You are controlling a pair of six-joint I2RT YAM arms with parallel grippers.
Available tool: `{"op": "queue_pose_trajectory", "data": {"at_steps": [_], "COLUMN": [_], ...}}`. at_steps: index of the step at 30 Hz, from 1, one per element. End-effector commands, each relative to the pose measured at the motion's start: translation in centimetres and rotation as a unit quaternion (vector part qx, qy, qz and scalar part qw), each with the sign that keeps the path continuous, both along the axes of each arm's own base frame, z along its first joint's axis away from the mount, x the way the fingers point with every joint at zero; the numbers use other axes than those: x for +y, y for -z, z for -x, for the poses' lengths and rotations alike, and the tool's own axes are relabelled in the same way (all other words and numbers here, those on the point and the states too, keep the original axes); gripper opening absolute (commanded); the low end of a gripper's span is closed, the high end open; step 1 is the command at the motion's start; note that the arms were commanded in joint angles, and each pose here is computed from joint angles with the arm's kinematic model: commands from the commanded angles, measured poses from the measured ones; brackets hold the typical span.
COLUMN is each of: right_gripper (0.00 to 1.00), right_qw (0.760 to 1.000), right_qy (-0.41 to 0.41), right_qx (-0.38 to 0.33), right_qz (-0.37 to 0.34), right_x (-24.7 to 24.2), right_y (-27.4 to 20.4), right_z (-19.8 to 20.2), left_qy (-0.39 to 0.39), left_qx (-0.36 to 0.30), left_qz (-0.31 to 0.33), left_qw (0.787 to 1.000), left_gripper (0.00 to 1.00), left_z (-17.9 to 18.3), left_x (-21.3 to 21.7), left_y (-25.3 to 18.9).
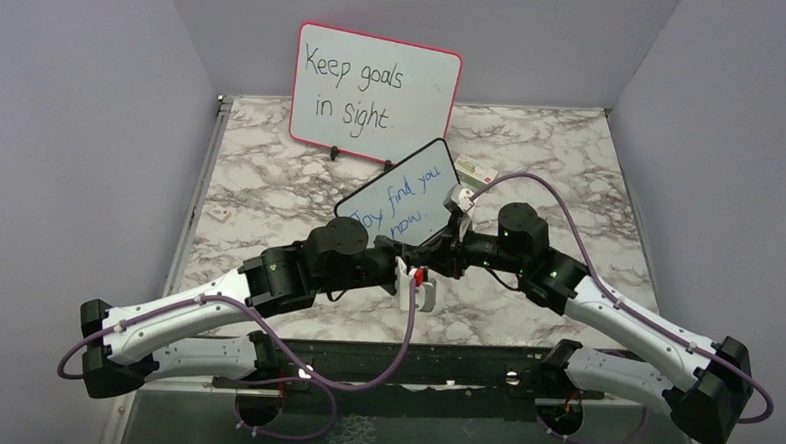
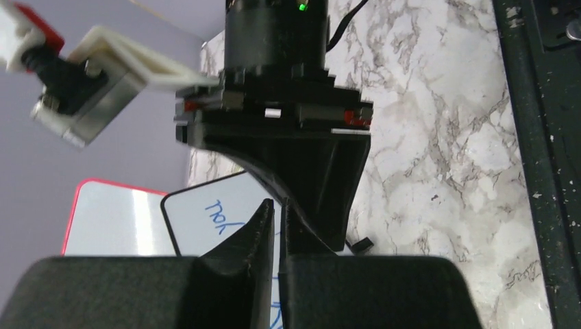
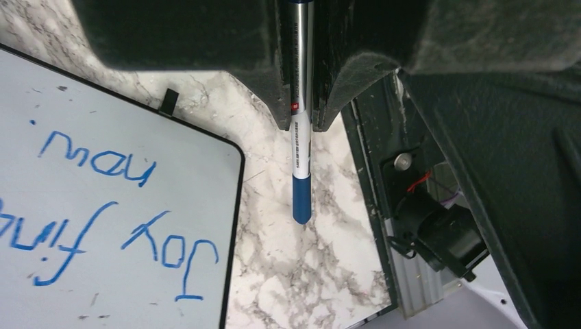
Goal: Write a sentence on the whiteboard
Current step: Close the whiteboard marker at the center of the board.
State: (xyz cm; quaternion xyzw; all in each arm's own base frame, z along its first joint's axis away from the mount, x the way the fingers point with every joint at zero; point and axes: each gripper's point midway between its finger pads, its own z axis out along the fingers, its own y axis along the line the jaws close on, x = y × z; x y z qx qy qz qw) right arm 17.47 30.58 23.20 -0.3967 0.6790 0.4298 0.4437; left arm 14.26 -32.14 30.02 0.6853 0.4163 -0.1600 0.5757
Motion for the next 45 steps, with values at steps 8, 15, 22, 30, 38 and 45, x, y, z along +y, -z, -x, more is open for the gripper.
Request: {"op": "queue_pose_trajectory", "data": {"at_steps": [8, 15, 22, 30, 38, 45], "right_gripper": [0.00, 0.00, 0.00, 0.00, 0.00, 0.00], "right_qw": [0.998, 0.997, 0.995, 0.994, 0.993, 0.993], "right_qy": [0.016, -0.018, -0.038, -0.044, -0.049, -0.063], "right_qx": [-0.061, -0.076, -0.092, -0.094, -0.100, -0.096], "right_qz": [-0.007, -0.018, -0.018, -0.020, -0.027, -0.035], "right_x": [-1.6, -1.6, -1.6, -1.5, -1.7, -1.5], "right_y": [-1.1, -1.7, -1.8, -2.0, -2.5, -2.7], "right_z": [-0.4, 0.9, 1.4, 1.6, 2.0, 2.5], "left_qy": [-0.086, -0.070, -0.039, -0.025, -0.038, -0.030], "left_qx": [0.014, 0.071, 0.107, 0.135, 0.140, 0.145], "left_qz": [-0.062, -0.080, -0.074, -0.091, -0.104, -0.105], "left_qw": [0.994, 0.992, 0.991, 0.986, 0.984, 0.983], "left_gripper": [0.43, 0.46, 0.45, 0.42, 0.30, 0.03], "left_z": [-1.5, -2.0, -2.0, -1.5, -2.1, -2.2], "left_x": [5.1, 5.5, 4.9, 4.7, 5.0, 4.6], "left_y": [2.5, 4.5, 4.9, 6.5, 7.4, 7.4]}}
